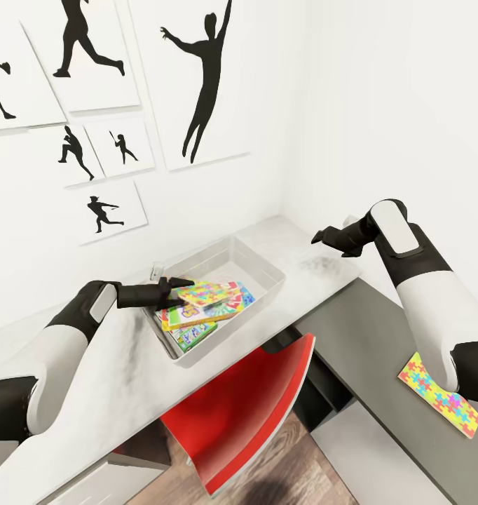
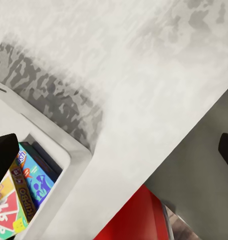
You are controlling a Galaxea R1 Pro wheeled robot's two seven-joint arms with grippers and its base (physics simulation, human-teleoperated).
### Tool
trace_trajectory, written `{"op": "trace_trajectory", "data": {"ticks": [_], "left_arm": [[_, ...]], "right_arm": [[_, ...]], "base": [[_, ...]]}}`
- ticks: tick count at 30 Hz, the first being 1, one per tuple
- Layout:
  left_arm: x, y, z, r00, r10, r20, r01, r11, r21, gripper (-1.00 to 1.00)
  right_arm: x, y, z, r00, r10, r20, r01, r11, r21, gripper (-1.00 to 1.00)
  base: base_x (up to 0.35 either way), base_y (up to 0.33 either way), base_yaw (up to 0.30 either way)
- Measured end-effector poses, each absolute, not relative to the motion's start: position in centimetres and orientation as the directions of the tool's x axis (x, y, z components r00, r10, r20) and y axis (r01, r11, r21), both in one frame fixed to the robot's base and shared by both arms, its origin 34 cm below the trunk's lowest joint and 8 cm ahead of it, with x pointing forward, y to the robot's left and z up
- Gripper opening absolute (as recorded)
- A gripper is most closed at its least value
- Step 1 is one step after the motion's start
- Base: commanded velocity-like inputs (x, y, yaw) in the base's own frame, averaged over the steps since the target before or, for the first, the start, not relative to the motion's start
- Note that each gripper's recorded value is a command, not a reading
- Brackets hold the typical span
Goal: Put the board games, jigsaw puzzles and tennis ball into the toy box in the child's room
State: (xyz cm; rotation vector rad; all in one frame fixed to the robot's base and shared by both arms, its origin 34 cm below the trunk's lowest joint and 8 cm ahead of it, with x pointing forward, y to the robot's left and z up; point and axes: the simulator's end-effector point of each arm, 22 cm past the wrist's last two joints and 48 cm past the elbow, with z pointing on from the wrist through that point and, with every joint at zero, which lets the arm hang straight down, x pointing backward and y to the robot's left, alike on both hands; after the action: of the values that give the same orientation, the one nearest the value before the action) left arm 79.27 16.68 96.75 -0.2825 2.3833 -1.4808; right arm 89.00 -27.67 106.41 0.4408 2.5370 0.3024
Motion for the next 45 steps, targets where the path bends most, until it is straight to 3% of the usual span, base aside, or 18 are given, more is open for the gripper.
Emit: {"op": "trace_trajectory", "data": {"ticks": [25, 45], "left_arm": [[79.5, 17.7, 97.4, -0.924, -0.343, -0.169, 0.005, 0.430, -0.903, 1.00], [79.8, 24.2, 98.4, -0.896, -0.401, -0.191, -0.008, 0.445, -0.896, 1.00]], "right_arm": [[88.8, -27.8, 106.1, -0.802, 0.368, -0.471, 0.251, 0.922, 0.294, 1.00], [88.9, -27.7, 106.1, -0.805, 0.355, -0.475, 0.242, 0.928, 0.283, 1.00]], "base": [[0.000, 0.000, 0.000], [0.000, 0.000, 0.000]]}}
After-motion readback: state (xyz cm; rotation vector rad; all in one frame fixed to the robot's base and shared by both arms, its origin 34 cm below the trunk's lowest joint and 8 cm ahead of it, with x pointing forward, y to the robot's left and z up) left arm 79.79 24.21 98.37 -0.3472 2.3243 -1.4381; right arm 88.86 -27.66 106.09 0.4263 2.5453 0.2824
